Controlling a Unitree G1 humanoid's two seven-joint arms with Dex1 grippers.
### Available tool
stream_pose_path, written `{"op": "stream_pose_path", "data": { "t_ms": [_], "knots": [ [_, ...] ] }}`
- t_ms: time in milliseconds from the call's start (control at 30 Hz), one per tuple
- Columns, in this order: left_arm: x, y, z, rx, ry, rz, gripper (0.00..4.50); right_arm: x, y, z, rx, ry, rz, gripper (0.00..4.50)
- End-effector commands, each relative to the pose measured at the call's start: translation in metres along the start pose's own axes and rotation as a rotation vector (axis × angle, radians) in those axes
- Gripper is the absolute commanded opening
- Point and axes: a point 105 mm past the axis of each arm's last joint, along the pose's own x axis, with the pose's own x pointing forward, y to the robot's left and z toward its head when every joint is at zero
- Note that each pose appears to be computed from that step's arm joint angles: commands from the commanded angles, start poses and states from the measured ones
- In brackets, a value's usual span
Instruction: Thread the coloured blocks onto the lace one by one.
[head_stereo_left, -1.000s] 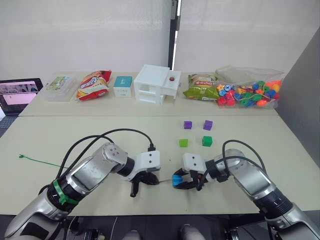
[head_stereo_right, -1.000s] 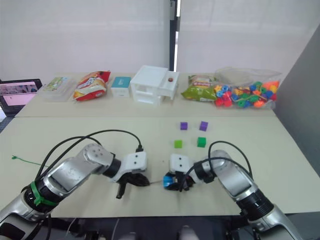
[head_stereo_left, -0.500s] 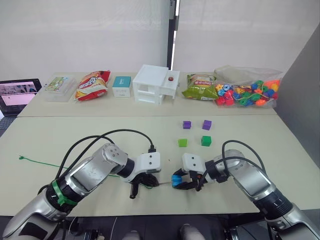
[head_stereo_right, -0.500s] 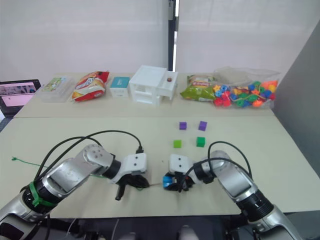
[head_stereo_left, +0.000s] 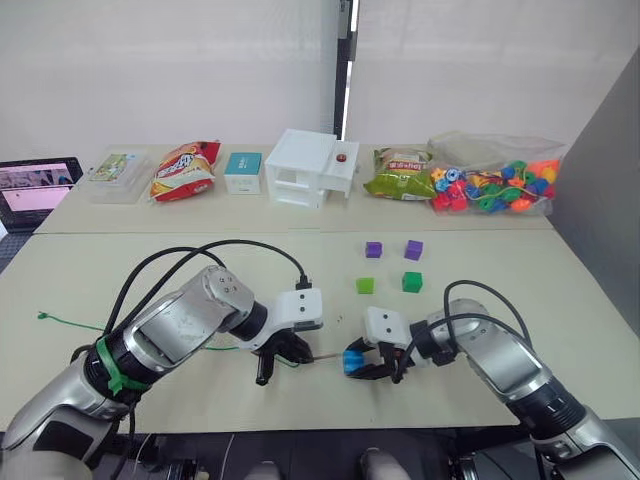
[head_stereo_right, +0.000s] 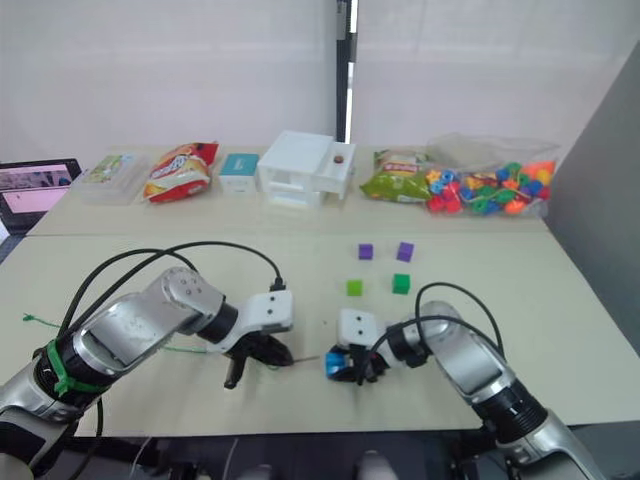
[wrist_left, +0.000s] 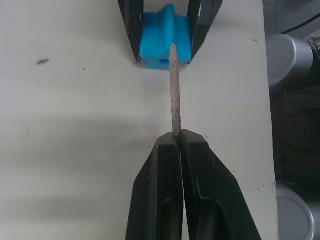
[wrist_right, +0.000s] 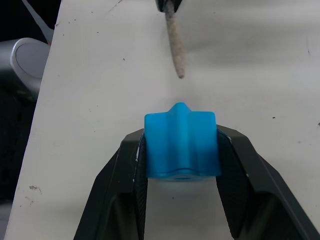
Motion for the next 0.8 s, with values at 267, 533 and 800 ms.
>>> {"op": "stream_pose_path", "data": {
  "t_ms": [267,533,800],
  "knots": [
    [0.005,0.004,-0.003,0.035,0.103,-0.001,0.0,0.004,0.009,0.003,-0.008,-0.009,0.028,1.37],
    [0.012,0.006,-0.007,0.029,0.148,-0.003,0.0,0.003,0.011,0.005,-0.005,-0.012,0.026,1.37],
    [0.019,0.007,0.001,0.04,0.13,-0.001,0.0,0.003,0.012,0.007,-0.003,-0.014,0.023,1.37]
  ]
}}
